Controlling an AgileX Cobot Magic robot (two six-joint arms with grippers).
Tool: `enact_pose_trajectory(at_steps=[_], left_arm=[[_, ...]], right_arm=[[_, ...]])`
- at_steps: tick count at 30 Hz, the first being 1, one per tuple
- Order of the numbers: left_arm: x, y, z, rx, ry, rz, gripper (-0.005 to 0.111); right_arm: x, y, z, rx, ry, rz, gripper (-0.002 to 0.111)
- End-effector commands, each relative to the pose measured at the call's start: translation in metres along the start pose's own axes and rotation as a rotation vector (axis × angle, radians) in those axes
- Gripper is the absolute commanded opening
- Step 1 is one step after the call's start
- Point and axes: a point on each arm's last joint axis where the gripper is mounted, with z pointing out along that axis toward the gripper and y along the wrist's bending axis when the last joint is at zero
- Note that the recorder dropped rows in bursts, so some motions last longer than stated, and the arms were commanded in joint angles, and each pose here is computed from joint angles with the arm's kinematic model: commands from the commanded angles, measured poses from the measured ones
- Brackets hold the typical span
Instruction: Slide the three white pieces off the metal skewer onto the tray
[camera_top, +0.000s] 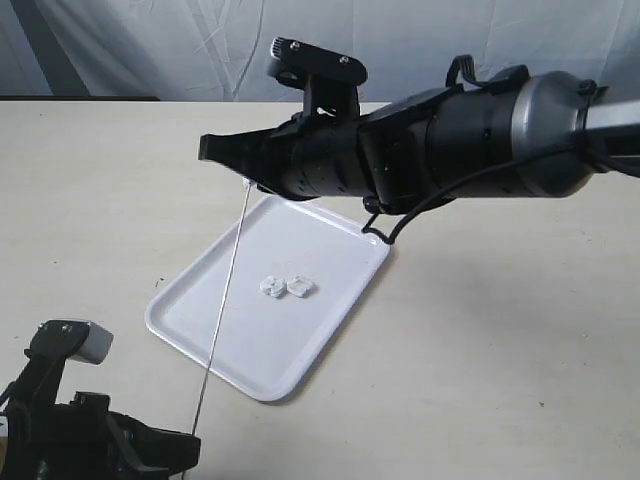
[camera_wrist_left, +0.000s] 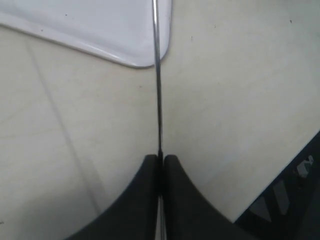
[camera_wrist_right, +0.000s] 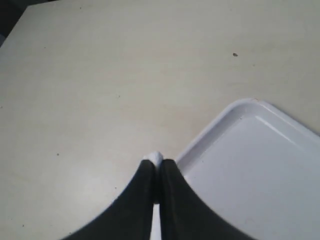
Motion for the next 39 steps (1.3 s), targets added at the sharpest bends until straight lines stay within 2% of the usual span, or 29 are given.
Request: enact_pose_trajectory(at_steps=[1, 20, 24, 26, 32, 39], left_arm=[[0.020, 0.000, -0.001, 0.040, 0.106, 0.091, 0.000], [0.023, 0.001, -0.001, 0.040, 0.114, 0.095, 0.000], [0.019, 0.009, -0.002, -0.047, 0.070, 0.097, 0.000], [0.013, 0.012, -0.004, -0.099, 0.006, 0.086, 0.000], [-0.001, 0.009, -0.011, -0.107, -0.148, 0.074, 0.000], [-0.023, 0.007, -0.013, -0.180, -0.193, 0.099, 0.000]], right_arm=[[-0.035, -0.009, -0.008, 0.133, -0.162, 0.015, -0.001], [-0.039, -0.014, -0.010, 0.195, -0.201, 0.002, -0.001], [-0.037, -0.014, -0.009, 0.185, -0.183, -0.003, -0.001], [-0.027, -0.017, -0.007, 0.174, -0.138, -0.018, -0.001], [0.013, -0.029, -0.001, 0.119, 0.026, -0.015, -0.001], [0.045, -0.028, 0.013, -0.007, 0.187, 0.004, -0.001]])
